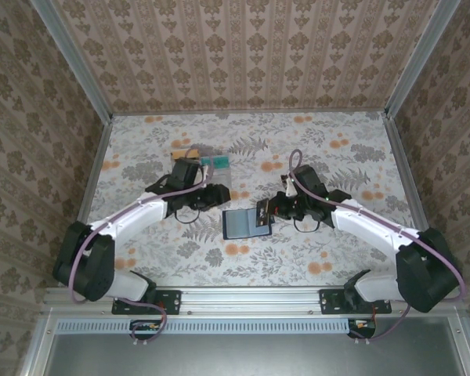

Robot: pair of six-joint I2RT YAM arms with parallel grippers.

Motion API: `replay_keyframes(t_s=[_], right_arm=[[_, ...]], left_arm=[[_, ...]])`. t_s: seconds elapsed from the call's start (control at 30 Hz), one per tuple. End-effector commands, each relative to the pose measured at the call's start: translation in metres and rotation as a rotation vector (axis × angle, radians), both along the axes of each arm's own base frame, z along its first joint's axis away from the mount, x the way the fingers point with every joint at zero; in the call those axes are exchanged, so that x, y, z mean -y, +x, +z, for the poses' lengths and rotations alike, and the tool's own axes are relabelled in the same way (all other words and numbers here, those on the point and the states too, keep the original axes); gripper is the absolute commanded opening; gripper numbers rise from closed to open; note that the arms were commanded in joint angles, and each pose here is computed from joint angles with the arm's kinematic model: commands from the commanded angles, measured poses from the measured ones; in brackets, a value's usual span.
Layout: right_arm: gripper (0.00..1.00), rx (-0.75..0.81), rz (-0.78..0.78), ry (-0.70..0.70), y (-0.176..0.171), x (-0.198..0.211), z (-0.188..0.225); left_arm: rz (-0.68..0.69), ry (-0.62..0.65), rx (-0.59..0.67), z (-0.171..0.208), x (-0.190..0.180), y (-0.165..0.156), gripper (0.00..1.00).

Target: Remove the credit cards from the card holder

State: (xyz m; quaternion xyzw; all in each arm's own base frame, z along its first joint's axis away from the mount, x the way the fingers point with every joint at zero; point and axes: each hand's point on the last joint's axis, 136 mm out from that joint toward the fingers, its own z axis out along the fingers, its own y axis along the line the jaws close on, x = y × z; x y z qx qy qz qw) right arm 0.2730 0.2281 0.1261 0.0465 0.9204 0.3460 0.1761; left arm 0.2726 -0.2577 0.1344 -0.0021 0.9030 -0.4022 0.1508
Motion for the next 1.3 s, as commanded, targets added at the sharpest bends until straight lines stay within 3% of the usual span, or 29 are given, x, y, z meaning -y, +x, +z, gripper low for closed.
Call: replay_keyframes(t_s=[0.0,0.13,0.33,0.47,0.93,1.27], right_arm=[[0.00,0.077,0.007,0.064,0.010,-0.008,0.039],[0.00,0.151,0.025,0.155,0.019,-0.020,0.075],[0.00,0.258,0.066,0.295,0.026,-0.036,0.121],[0.00,0.294,0.075,0.371,0.030,-0.043,0.138],[0.00,0.281,0.088,0.413,0.033,-0.050,0.136],[0.01,0.266,0.083,0.403,0.033,-0.049,0.126]], left_arm=[[0.000,-0.210,0.040,0.047,0.014,0.004,0.52],[-0.004,-0.262,0.072,0.068,0.014,0.005,0.53],[-0.025,-0.428,0.068,0.095,0.022,0.001,0.45],[-0.050,-0.450,0.072,0.101,0.025,-0.002,0.41],[-0.095,-0.509,0.078,0.111,0.029,-0.013,0.27],[-0.096,-0.545,0.142,0.130,0.025,-0.018,0.07]])
